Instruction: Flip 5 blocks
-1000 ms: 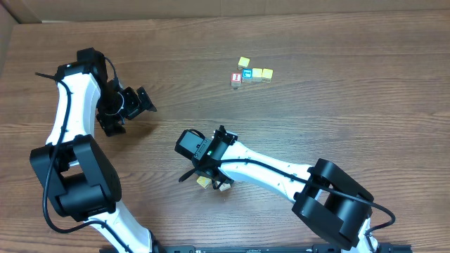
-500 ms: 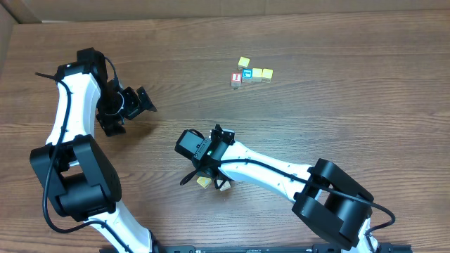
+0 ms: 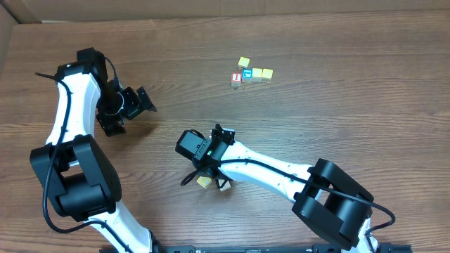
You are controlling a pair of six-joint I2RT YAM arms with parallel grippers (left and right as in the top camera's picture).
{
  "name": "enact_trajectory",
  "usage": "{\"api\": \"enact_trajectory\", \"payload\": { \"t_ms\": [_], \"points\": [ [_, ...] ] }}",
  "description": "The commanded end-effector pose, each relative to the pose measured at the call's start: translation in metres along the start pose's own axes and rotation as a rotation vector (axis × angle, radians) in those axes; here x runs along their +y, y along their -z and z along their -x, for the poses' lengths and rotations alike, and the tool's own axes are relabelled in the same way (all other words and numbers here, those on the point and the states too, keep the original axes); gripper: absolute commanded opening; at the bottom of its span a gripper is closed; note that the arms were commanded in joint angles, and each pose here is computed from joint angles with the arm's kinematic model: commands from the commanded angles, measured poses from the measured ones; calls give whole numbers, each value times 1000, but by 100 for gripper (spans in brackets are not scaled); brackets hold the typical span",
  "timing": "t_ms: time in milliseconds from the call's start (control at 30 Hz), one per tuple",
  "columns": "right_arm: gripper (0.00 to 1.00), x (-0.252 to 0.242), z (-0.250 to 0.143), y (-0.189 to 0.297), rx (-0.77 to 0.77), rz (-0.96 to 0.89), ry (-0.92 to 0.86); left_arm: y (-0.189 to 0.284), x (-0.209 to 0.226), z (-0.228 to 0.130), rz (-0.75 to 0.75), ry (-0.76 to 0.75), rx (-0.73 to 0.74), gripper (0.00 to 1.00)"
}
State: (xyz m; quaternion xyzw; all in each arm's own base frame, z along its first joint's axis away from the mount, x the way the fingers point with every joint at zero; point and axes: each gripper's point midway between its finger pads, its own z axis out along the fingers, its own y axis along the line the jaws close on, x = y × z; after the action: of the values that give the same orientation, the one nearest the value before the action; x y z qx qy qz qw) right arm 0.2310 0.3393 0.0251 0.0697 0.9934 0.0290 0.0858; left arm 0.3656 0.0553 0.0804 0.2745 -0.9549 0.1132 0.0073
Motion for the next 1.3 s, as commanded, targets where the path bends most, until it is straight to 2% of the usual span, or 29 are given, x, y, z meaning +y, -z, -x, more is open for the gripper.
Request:
{"api": "enact_trajectory", "payload": {
  "t_ms": [0,167,633,900,1267],
  "points": [
    [46,12,6,21,-11,58,-3,1,-4,3,-1,-18,-9,100],
    [44,17,-4,22,37,79,1,1,-4,3,-1,-18,-8,100],
    [34,12,1,18,6,61,1,1,-4,3,-1,-18,-9,100],
    [34,10,14,18,-61,43,10,1,-4,3,-1,-18,-9,100],
    [34,13,17,19,-77,56,59,1,-4,3,-1,-18,-8,100]
  ]
}}
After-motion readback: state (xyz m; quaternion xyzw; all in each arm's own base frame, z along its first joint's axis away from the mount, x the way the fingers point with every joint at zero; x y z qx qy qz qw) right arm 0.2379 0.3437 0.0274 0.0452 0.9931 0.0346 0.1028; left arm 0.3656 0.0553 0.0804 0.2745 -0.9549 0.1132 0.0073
